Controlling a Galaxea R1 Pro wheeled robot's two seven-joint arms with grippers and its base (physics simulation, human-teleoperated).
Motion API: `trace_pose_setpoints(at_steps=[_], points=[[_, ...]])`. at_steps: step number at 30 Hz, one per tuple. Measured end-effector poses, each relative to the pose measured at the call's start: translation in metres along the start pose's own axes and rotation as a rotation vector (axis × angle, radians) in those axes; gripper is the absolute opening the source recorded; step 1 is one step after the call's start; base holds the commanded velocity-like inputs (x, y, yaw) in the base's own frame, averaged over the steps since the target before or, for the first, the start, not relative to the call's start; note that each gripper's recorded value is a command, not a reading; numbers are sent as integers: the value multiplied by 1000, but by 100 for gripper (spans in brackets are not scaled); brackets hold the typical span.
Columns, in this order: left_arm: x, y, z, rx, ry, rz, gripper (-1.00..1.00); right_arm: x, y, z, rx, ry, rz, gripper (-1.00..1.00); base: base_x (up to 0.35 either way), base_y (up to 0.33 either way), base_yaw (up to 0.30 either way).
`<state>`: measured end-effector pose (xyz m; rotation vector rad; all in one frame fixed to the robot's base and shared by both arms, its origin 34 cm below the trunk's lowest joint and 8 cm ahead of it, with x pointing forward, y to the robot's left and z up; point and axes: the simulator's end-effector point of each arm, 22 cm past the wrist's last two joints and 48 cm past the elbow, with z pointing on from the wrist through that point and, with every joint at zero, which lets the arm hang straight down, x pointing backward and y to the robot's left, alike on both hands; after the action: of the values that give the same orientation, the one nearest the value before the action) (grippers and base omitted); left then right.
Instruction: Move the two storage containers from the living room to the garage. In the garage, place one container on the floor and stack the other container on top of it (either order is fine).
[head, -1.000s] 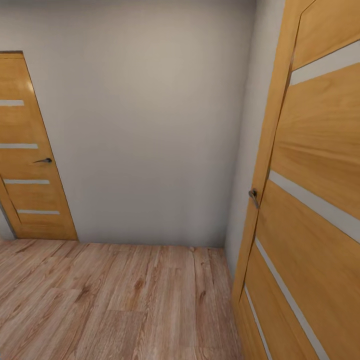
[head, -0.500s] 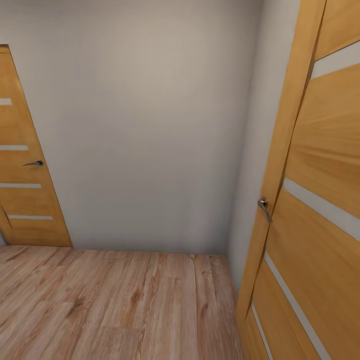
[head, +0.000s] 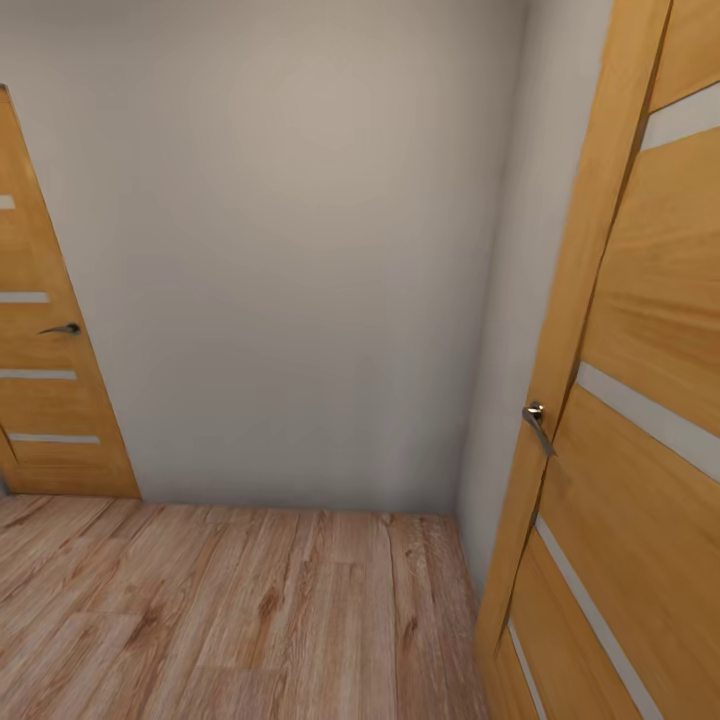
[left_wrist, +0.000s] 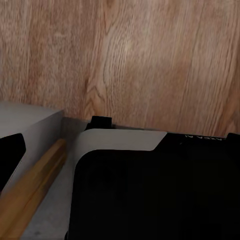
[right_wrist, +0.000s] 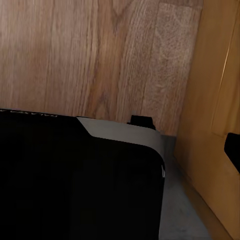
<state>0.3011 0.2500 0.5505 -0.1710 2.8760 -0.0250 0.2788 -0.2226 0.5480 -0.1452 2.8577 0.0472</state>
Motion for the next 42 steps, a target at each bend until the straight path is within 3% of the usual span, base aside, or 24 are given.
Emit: trace_pose_setpoints(at_steps=[20,30,42], points=[[0,0,0,0,0,0,100,0,0,0,1,0,0,100,304,0,4],[0,0,0,-1,0,0,100,0,0,0,0,1,-5,100,42,0,222],[0,0,0,0,0,0,100,0,0,0,0,0,-5,100,95,0,18]])
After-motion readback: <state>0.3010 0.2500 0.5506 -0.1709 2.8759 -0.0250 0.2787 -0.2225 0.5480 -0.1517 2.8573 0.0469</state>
